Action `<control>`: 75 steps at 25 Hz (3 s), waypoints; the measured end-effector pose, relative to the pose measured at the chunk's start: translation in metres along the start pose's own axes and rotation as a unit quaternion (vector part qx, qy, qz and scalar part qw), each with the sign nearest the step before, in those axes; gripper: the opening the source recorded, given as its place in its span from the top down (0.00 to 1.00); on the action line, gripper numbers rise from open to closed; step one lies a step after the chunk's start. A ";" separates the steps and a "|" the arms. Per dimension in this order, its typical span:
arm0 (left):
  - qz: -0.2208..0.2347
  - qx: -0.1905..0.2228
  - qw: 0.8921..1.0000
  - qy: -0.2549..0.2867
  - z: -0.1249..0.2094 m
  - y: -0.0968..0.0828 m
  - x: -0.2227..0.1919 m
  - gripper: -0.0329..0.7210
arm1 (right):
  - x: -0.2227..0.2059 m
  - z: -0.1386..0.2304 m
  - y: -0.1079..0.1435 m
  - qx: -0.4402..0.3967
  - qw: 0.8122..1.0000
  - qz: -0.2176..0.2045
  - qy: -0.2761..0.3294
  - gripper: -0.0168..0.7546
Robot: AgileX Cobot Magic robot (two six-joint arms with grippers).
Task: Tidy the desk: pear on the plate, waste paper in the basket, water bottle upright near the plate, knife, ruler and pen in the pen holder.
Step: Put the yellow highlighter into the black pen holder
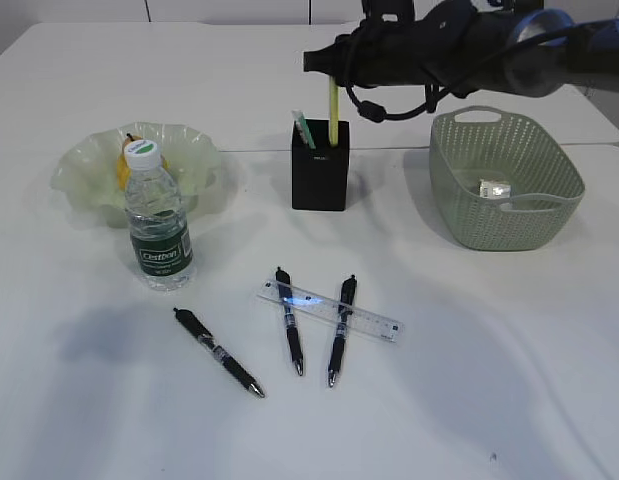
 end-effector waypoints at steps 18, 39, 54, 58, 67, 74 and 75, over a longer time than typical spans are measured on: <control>0.001 0.000 1.000 -0.010 -0.002 0.000 0.000 0.28 | -0.019 0.025 -0.006 -0.017 1.000 0.012 0.010 0.82; 0.000 0.000 1.000 0.000 0.000 0.000 0.000 0.28 | 0.038 -0.010 0.027 -0.031 0.987 -0.100 0.121 0.54; -0.002 0.000 1.000 0.022 0.005 0.001 0.000 0.28 | 0.169 -0.056 0.041 0.061 0.968 -0.053 0.240 0.52; -0.003 0.000 1.000 0.025 0.006 0.001 0.000 0.28 | 0.184 -0.036 0.054 0.112 0.953 -0.048 0.279 0.54; -0.001 0.000 1.000 0.015 0.004 0.000 0.000 0.28 | 0.188 0.031 0.098 0.250 0.892 -0.078 0.367 0.54; 0.001 0.000 1.000 -0.006 -0.001 0.000 0.000 0.28 | 0.182 0.043 0.099 0.324 0.863 -0.104 0.373 0.54; 0.001 0.000 1.000 -0.009 -0.002 0.000 0.000 0.28 | 0.180 0.046 0.099 0.335 0.858 -0.109 0.375 0.54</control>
Point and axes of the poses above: a point on each arm's last joint axis where the gripper is mounted, x pointing back along that axis away from the gripper, y along the wrist's bending axis when the last joint is at zero, z = x × y, the point moved 3 cm from there along -x, pointing out along that axis toward the gripper, and after that the axes turned 1 degree about x, right-handed, at the moved point
